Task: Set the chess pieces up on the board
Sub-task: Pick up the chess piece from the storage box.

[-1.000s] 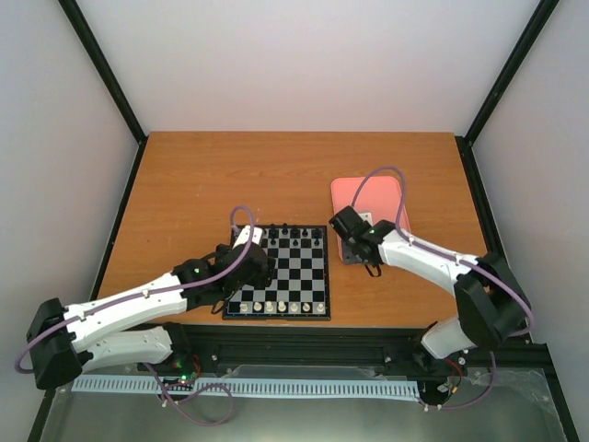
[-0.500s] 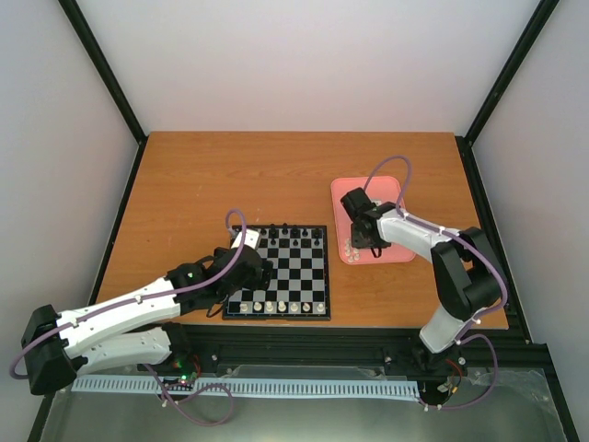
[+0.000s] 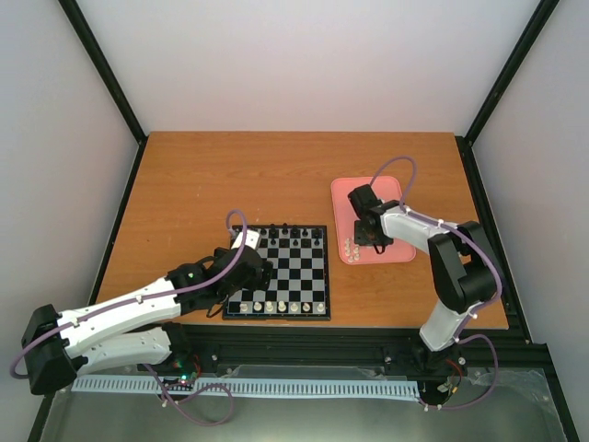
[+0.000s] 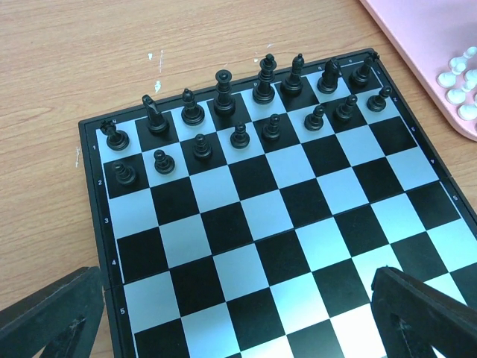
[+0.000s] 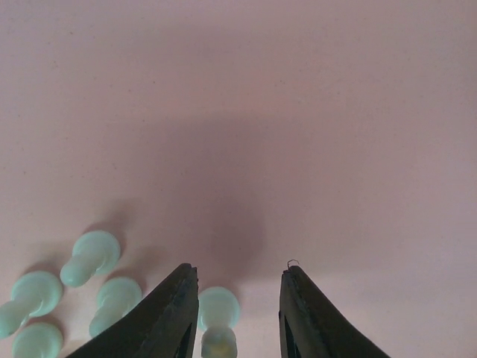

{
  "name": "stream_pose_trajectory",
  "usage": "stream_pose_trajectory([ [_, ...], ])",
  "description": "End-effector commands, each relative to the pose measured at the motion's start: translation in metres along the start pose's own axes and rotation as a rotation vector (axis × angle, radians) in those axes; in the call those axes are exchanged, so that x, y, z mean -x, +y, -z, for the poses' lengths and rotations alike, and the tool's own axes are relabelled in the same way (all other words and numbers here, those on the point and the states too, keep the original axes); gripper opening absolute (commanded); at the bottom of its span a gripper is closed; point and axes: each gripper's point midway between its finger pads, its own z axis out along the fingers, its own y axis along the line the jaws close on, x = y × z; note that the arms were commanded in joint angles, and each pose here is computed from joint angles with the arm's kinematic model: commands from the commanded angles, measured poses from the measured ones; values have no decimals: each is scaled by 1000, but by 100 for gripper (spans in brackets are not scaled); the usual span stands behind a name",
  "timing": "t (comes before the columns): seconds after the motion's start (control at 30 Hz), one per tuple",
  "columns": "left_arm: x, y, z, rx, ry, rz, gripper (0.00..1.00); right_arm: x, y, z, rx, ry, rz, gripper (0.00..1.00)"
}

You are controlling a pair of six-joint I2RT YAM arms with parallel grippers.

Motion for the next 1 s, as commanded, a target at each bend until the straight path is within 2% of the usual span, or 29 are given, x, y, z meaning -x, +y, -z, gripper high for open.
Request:
stream_pose_trajectory([
  [0.0, 6, 1, 0, 11, -19, -8, 100, 7, 5, -6, 25, -9, 4, 35],
  [0.13, 5, 3, -2, 24, -15, -11, 100, 7, 5, -10, 20, 3, 13, 26],
  [0.3, 5, 3, -3, 30, -13, -12, 100, 5, 3, -10, 19, 10, 11, 5],
  [0.6, 10, 6, 3, 38, -28, 3, 100, 13, -1, 18, 43, -37, 11, 3],
  [0.83, 31, 14, 29, 25, -95, 63, 100, 17, 10, 85, 146, -116, 49, 3],
  [0.97, 56, 27, 59, 31, -182, 118, 100, -3, 47, 119, 233, -133, 150, 3],
])
